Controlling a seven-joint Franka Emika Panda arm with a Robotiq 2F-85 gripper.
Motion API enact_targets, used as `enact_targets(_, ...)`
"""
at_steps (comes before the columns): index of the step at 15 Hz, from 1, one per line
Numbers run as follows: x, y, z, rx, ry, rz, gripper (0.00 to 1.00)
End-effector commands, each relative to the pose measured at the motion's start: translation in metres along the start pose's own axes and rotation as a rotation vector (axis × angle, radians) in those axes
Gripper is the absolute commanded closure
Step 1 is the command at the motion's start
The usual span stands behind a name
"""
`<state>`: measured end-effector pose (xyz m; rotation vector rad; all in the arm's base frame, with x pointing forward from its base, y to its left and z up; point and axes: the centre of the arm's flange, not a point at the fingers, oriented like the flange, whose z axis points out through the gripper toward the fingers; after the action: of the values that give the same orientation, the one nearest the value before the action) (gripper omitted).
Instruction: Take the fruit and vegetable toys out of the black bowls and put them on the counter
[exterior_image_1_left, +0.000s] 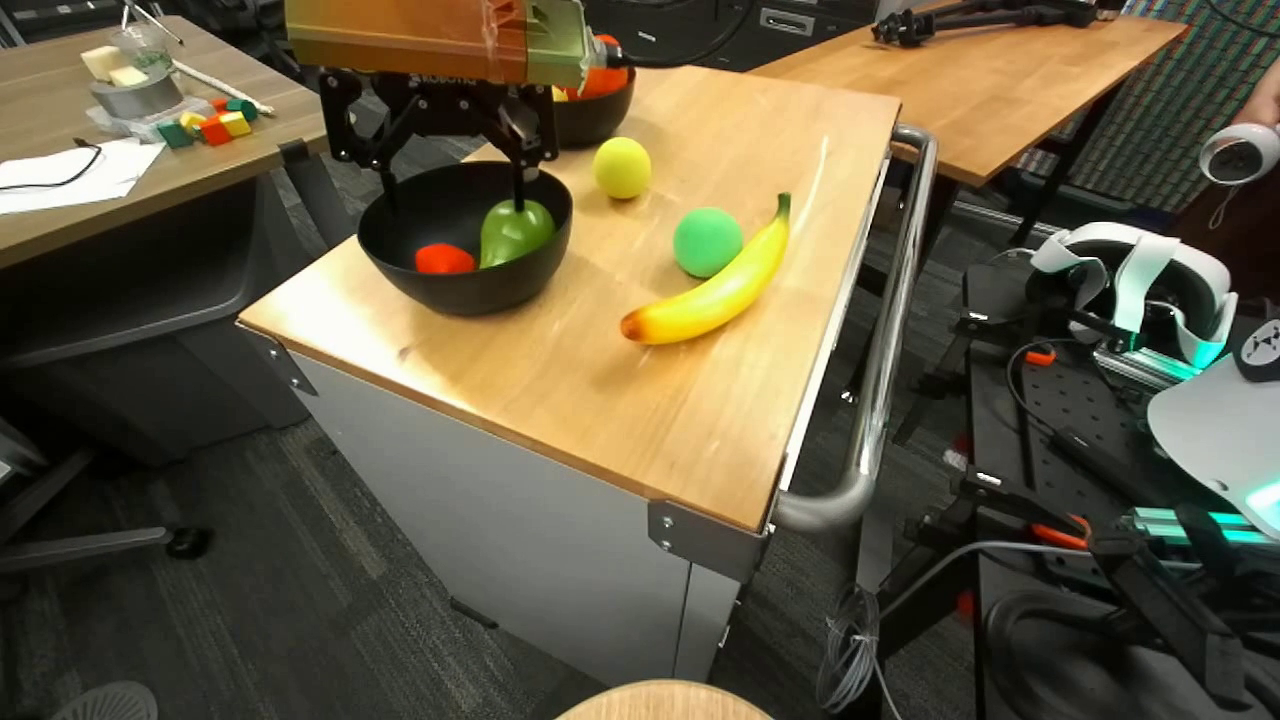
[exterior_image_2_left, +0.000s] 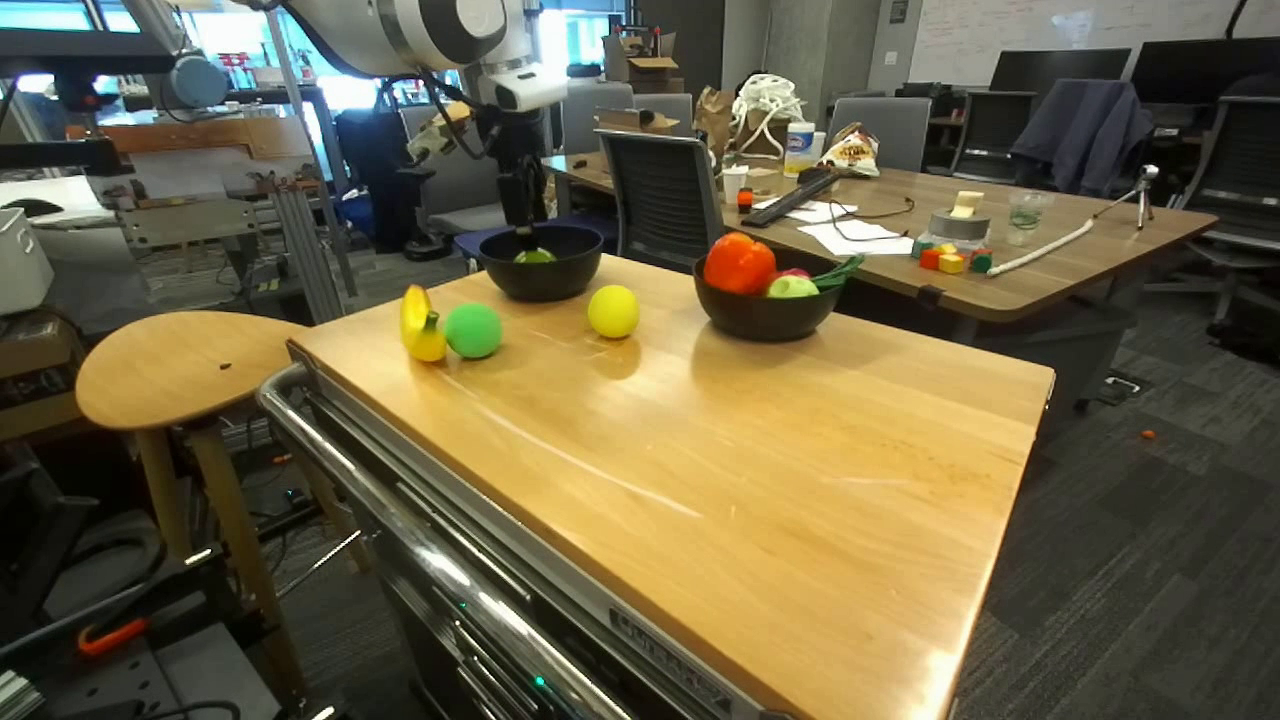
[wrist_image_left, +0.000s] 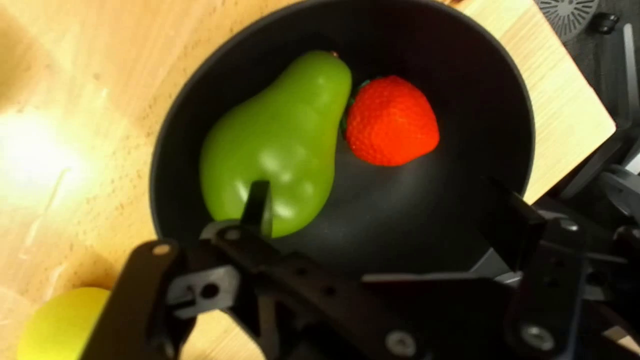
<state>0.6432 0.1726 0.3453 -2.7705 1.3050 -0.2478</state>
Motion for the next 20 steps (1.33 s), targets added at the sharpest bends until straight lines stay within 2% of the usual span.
enact_targets(1,0.001,-0.015,-0.006,-0.051,-0.021,0.039,0.00)
enact_targets(7,0.009,-0.008,0.008,-0.110,-0.015,0.075,0.00)
enact_targets(15,0.023,-0.004,0.035,-0.135,-0.004,0.137,0.00)
enact_targets(16,0.022,-0.004,0.038,-0.138,-0.006,0.140,0.15)
enact_targets(17,0.022,-0.004,0.040,-0.140,-0.007,0.142,0.26)
enact_targets(20,0.019,-0.004,0.045,-0.147,-0.013,0.143,0.50)
